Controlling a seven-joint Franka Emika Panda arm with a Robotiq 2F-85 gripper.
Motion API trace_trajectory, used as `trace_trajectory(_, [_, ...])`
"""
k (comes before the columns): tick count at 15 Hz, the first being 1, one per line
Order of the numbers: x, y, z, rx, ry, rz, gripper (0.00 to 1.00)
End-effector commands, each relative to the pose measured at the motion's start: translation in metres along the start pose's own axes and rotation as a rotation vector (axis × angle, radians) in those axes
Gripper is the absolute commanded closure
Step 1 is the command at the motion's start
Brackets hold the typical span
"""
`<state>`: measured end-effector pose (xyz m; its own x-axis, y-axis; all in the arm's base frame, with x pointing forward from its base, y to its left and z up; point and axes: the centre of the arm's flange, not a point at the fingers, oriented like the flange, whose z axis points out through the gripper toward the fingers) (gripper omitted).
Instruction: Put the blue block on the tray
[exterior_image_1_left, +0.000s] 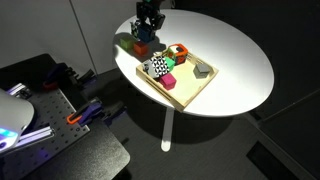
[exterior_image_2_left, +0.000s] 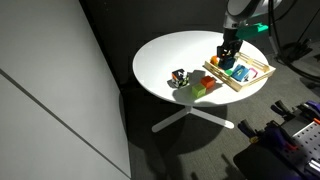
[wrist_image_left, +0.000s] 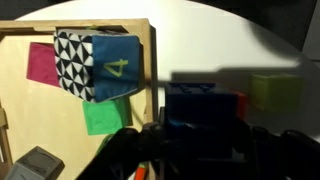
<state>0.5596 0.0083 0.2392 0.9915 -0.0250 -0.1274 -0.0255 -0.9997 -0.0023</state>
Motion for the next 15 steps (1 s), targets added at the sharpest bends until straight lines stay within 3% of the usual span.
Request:
trace_trajectory(1, [-0.020,0.047,-0.010,-0.001,-0.022,0.056,0.69])
trace_trajectory(10, [-0.040,0.136,-0.003,-0.059,-0.001,0.242,0.69])
trace_trajectory(11, [-0.042,0.138,-0.004,-0.060,0.002,0.242,0.19])
trace_trajectory(12, [-0.043,0.139,-0.004,-0.055,0.003,0.237,0.19])
trace_trajectory(15, [-0.047,0.133,-0.007,-0.039,-0.002,0.222,0.00])
